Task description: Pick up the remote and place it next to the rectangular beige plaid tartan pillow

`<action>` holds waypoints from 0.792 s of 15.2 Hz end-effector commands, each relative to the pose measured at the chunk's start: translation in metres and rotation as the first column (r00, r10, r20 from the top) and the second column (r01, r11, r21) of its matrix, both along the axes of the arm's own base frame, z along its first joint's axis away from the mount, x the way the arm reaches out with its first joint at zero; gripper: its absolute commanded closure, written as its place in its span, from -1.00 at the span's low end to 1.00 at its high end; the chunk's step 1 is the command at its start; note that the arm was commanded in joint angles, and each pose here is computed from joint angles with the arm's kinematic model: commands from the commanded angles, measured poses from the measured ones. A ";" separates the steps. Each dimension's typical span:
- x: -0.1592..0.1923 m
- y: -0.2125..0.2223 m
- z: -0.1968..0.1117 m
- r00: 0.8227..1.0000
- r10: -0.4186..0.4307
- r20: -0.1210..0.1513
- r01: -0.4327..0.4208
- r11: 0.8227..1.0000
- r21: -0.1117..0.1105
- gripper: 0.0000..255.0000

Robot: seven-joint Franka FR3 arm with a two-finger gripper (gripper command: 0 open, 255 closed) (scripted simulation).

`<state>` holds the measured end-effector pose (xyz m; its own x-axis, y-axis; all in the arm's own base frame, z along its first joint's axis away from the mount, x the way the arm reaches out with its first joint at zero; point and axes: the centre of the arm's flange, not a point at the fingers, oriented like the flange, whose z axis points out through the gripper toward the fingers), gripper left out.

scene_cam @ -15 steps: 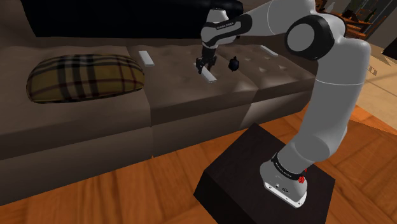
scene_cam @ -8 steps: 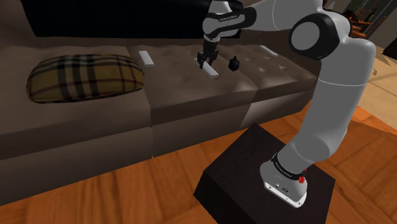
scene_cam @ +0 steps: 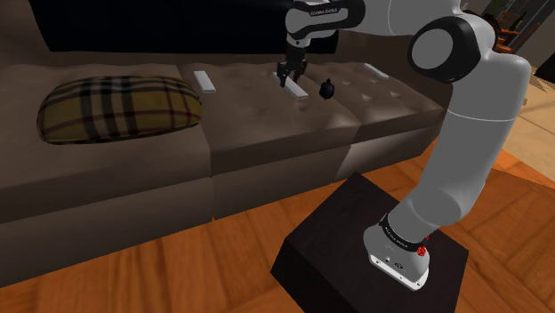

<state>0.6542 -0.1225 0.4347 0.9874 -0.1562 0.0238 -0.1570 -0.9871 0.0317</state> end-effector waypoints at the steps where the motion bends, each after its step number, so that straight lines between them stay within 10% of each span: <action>1: -0.001 -0.001 0.012 1.000 0.000 0.000 0.000 1.000 0.000 1.00; 12: -0.001 -0.001 0.070 1.000 0.000 0.000 0.000 1.000 0.000 1.00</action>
